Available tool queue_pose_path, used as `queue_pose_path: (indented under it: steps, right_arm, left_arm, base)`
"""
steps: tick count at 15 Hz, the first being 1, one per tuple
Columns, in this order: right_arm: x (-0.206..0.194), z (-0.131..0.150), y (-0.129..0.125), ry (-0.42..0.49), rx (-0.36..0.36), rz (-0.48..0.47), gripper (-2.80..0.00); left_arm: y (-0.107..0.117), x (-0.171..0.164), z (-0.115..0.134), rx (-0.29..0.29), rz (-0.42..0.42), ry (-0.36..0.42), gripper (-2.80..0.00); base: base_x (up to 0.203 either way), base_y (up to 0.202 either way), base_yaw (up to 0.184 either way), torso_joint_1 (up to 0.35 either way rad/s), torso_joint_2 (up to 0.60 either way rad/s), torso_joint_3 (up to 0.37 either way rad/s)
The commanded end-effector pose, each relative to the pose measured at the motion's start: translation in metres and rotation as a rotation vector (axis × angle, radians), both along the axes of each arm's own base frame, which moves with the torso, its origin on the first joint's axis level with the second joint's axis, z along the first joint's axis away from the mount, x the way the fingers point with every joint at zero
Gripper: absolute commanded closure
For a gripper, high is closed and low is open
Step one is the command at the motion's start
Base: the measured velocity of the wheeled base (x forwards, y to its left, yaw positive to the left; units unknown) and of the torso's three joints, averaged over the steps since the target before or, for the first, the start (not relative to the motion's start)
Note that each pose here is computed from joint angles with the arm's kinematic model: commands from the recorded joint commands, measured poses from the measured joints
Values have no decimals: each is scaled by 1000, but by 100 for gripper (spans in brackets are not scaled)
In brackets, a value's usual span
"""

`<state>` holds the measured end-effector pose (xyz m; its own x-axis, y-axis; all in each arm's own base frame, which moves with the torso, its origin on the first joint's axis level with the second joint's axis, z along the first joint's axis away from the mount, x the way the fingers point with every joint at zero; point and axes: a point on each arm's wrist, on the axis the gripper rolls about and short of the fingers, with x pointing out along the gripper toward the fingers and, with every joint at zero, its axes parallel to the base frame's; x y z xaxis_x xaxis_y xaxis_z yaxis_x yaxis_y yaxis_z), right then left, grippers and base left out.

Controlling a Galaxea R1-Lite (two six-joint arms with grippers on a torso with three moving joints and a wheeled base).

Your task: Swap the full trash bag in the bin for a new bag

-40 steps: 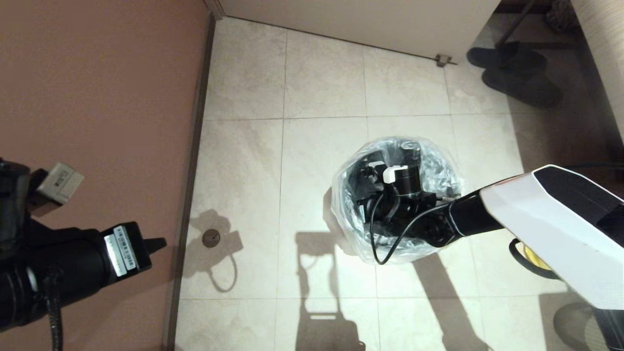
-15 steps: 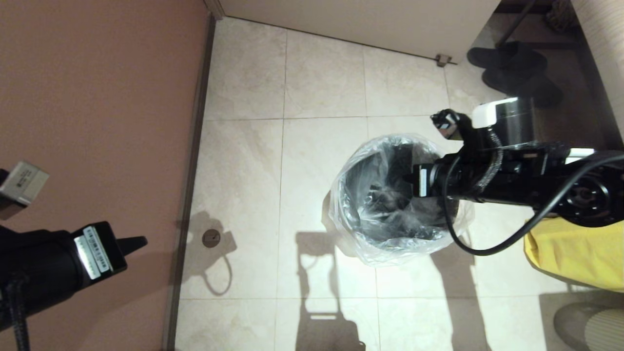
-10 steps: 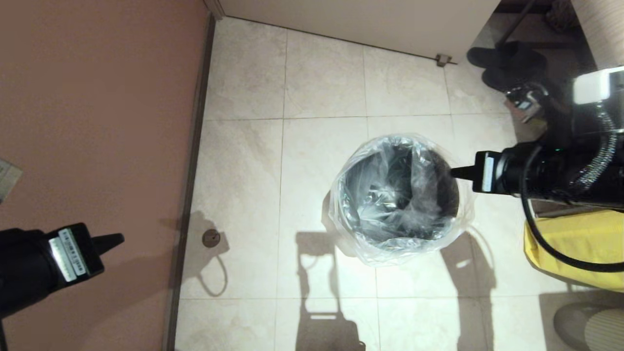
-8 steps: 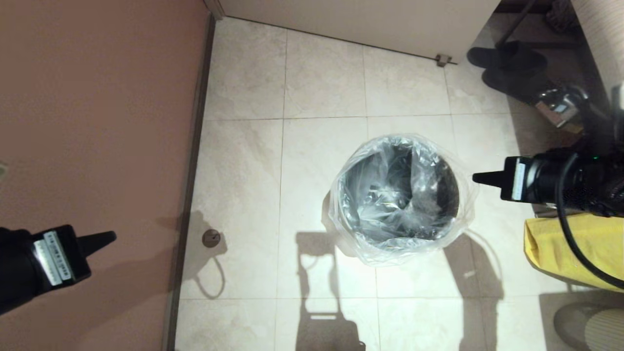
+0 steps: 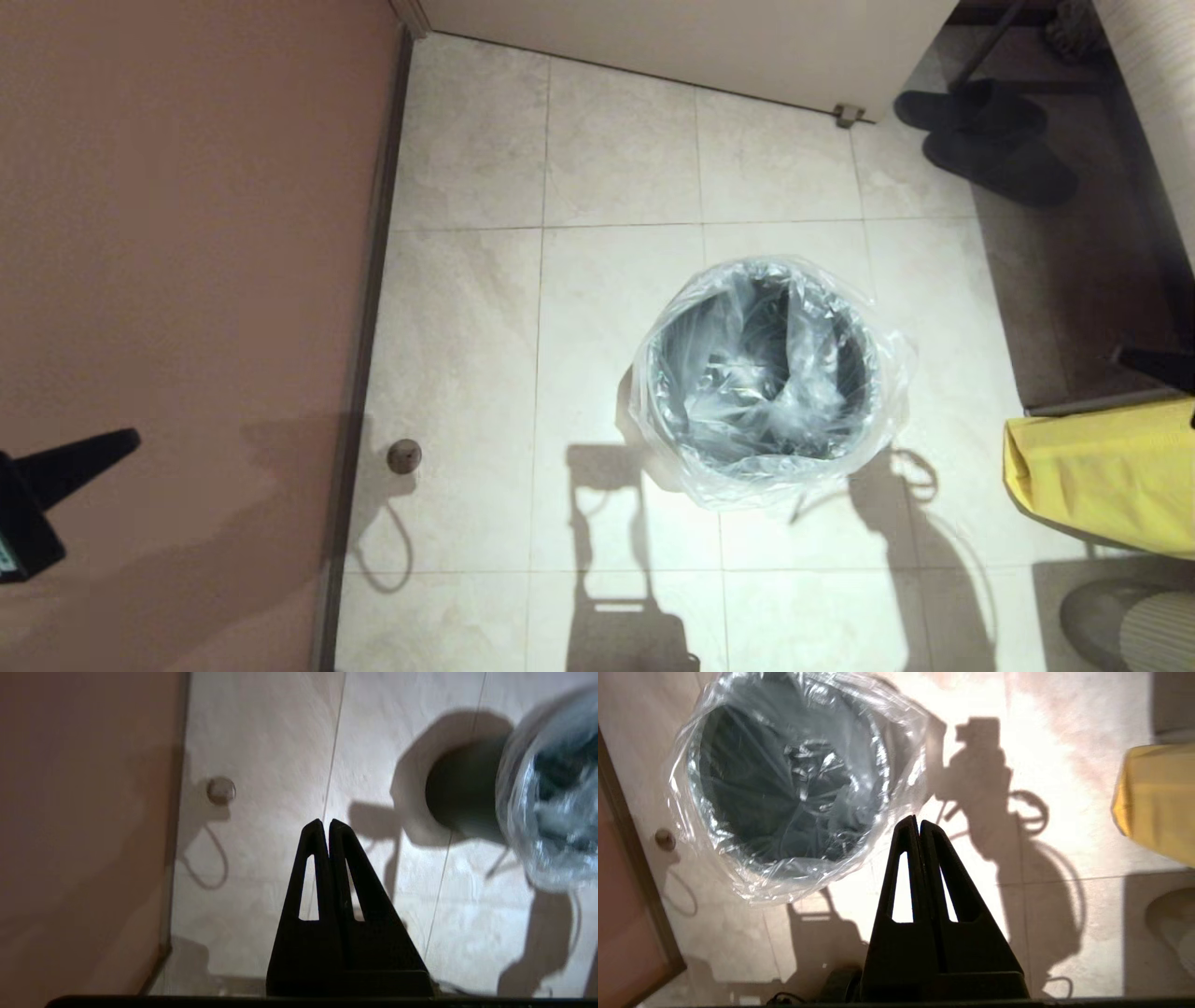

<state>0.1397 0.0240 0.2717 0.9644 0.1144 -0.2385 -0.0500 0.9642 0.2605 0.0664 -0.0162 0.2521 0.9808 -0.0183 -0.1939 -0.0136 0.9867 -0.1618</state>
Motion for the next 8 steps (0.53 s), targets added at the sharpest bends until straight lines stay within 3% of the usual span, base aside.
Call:
queue_pose_path:
  steps: [1, 4, 8]
  right_arm:
    - [-33, 5, -11, -84, 13, -47, 0]
    - [-62, -3, -21, -133, 17, -115, 0]
    - [-101, -1, -25, -234, 32, -162, 0]
  left_arm:
    - [9, -18, 4, -31, 52, -108, 0]
    - [20, -46, 0, -18, 178, -206, 0]
    - [25, -81, -19, -25, 281, -304, 0]
  base:
    - [0, 0, 0, 0, 0, 0]
    - [0, 0, 0, 0, 0, 0]
    - [0, 0, 0, 0, 0, 0]
